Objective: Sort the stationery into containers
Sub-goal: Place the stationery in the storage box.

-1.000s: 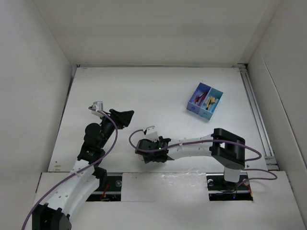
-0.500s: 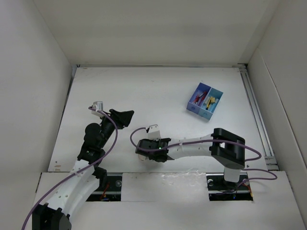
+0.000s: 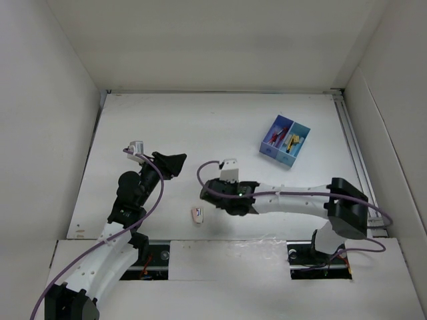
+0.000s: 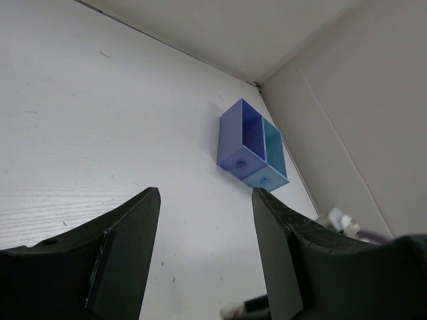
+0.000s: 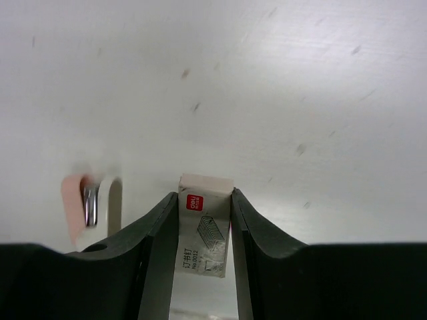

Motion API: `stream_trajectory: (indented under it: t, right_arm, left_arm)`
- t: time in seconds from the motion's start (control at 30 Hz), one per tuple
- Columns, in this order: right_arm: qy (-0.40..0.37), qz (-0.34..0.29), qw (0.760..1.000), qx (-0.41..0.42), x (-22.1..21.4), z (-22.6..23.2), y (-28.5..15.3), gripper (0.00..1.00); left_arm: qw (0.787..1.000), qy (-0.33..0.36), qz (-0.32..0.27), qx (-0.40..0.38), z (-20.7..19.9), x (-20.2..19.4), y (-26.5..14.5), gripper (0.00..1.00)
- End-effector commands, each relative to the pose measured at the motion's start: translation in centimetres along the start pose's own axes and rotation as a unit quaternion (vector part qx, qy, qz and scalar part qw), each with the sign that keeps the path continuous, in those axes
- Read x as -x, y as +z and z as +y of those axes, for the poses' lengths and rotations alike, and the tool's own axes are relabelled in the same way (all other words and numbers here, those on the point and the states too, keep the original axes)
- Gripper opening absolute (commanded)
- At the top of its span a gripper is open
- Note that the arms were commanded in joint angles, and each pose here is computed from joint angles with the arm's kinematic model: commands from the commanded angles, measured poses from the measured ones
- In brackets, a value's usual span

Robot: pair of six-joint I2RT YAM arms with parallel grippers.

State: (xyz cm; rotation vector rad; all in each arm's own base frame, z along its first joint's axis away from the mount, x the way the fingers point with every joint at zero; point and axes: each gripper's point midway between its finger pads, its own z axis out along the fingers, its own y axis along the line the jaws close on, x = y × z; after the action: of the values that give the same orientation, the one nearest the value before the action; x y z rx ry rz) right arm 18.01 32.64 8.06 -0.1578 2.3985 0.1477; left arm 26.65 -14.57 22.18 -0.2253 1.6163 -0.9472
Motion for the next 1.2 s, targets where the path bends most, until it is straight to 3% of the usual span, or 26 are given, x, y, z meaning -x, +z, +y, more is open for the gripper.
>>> stream_trajectory:
  t: [0.0, 0.1, 0.23, 0.33, 0.47, 0.7, 0.8, 1.17]
  right_arm:
    - [0.076, -0.07, 0.992, -0.069, 6.6, -5.7, 0.4, 0.07]
    - [0.15, -0.107, 0.979, -0.092, 11.5, -10.0, 0.8, 0.05]
    - [0.281, -0.182, 0.929, -0.156, 19.0, -19.1, 1.7, 0.05]
    - [0.309, -0.21, 0.91, -0.18, 22.0, -22.6, 1.8, 0.05]
    - [0.364, -0.242, 0.866, -0.241, 25.0, -29.6, 2.4, 0.04]
    - [0.38, -0.239, 0.845, -0.291, 25.3, -35.5, 5.0, 0.04]
    - [0.376, -0.223, 0.847, -0.302, 24.8, -37.0, 6.2, 0.04]
    - [0.381, -0.207, 0.856, -0.283, 24.8, -36.7, 9.3, 0.12]
  left_arm:
    - [1.0, 0.002, -0.007, -0.025, -1.0, 0.3, 0.0, 0.54]
    - [0.999, 0.002, -0.012, -0.029, -1.2, 0.6, 0.0, 0.54]
    - [0.999, 0.003, -0.005, -0.037, -1.5, 0.3, -0.1, 0.54]
    - [0.999, 0.003, -0.005, -0.037, -1.5, 0.3, -0.1, 0.54]
    - [0.999, 0.003, -0.005, -0.037, -1.5, 0.3, -0.2, 0.54]
    - [0.999, 0.004, -0.002, -0.046, -1.9, 0.3, -0.3, 0.54]
    - [0.999, 0.003, -0.002, -0.04, -1.6, 0.2, -0.1, 0.54]
    - [0.999, 0.002, -0.002, -0.034, -1.3, 0.1, 0.0, 0.54]
